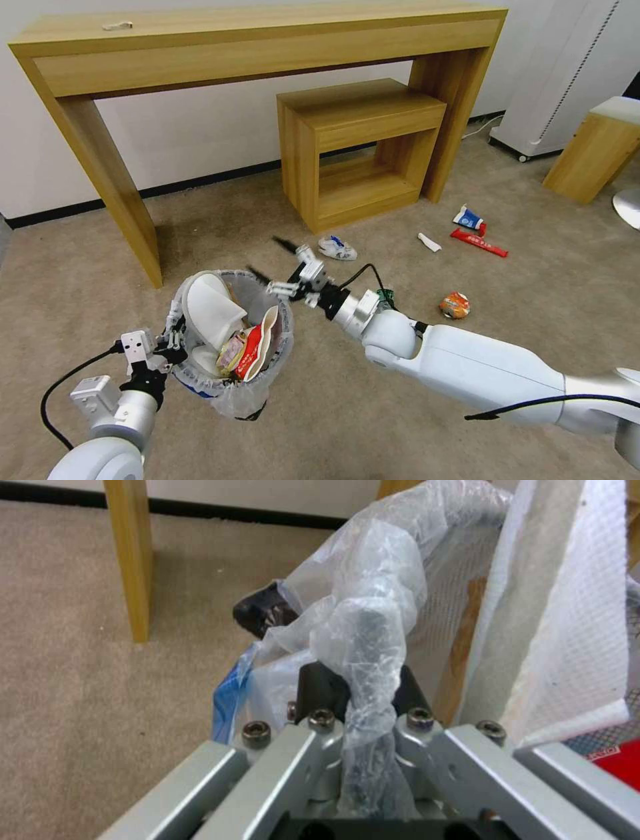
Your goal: Pick up the trash bin and place the garbage on the floor into it.
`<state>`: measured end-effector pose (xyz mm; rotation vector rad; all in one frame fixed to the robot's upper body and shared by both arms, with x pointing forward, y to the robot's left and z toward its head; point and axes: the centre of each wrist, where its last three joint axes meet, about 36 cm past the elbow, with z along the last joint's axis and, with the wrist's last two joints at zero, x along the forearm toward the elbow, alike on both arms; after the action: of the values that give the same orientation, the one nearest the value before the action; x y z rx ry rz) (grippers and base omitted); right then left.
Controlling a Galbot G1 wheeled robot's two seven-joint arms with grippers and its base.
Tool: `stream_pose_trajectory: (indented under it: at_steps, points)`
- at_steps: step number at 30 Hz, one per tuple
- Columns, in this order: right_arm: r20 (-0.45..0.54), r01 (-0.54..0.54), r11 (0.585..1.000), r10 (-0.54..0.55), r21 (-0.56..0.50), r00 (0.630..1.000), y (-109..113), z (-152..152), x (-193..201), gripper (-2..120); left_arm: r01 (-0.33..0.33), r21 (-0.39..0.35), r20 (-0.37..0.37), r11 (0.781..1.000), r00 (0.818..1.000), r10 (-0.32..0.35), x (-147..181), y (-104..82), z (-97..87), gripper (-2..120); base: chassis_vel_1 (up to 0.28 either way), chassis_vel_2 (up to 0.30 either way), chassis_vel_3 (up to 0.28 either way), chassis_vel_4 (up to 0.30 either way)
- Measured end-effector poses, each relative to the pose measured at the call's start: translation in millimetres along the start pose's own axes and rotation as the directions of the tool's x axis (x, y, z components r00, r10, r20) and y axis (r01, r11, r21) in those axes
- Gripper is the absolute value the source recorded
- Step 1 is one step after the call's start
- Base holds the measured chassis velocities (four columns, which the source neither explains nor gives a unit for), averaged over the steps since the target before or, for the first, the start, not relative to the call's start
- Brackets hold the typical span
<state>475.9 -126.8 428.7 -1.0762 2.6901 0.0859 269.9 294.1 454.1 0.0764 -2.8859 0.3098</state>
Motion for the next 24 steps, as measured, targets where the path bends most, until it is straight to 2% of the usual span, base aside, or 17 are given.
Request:
stream_pose_trajectory:
  at_steps: [3,4,7,12,14,15,17,19,20,24]
  points:
    - [-0.053,-0.173,0.985,0.171,-0.022,0.984,-15,-1,17,100,-0.001,0.000,-0.002,1.000,1.000,0.001,-3,0.1,1.8,3,0.000,0.000,0.000,0.000]
    - [-0.053,-0.173,0.985,0.171,-0.022,0.984,-15,-1,17,100,-0.001,0.000,-0.002,1.000,1.000,0.001,-3,0.1,1.8,3,0.000,0.000,0.000,0.000]
    - [-0.088,-0.342,0.940,0.339,-0.021,0.937,-30,-4,32,100,-0.002,-0.002,-0.001,1.000,1.000,0.002,-5,1.0,2.1,3,0.000,0.000,0.000,0.000]
    - [-0.096,-0.426,0.905,0.423,-0.010,0.901,-42,-6,42,100,-0.001,-0.006,-0.004,1.000,1.000,0.001,-7,2.5,2.8,3,0.000,0.000,0.000,0.000]
    - [-0.112,-0.490,0.872,0.488,0.009,0.866,-54,-8,52,100,-0.001,-0.011,-0.005,1.000,1.000,0.000,-9,4.1,3.2,3,0.000,0.000,0.000,0.000]
    - [-0.112,-0.490,0.872,0.488,0.009,0.866,-54,-8,52,100,-0.001,-0.011,-0.005,1.000,1.000,0.000,-9,4.1,3.2,3,0.000,0.000,0.000,0.000]
    - [-0.127,-0.558,0.828,0.559,0.052,0.819,-70,-8,69,100,0.004,-0.020,-0.004,1.000,1.000,-0.004,-12,8.0,2.4,3,0.000,0.000,0.000,0.000]
    - [-0.130,-0.572,0.818,0.575,0.058,0.808,-73,-8,74,100,0.005,-0.020,-0.005,1.000,1.000,-0.005,-13,9.0,2.6,3,0.000,0.000,0.000,0.000]
    - [-0.131,-0.599,0.797,0.604,0.080,0.786,-78,-3,84,100,0.008,-0.022,-0.008,1.000,1.000,-0.008,-15,11.1,3.6,3,0.000,0.000,0.000,0.000]
    - [-0.120,-0.622,0.774,0.633,0.122,0.764,-82,11,107,100,0.009,-0.020,-0.015,1.000,1.000,-0.010,-18,12.1,6.5,3,0.000,0.000,0.000,0.000]
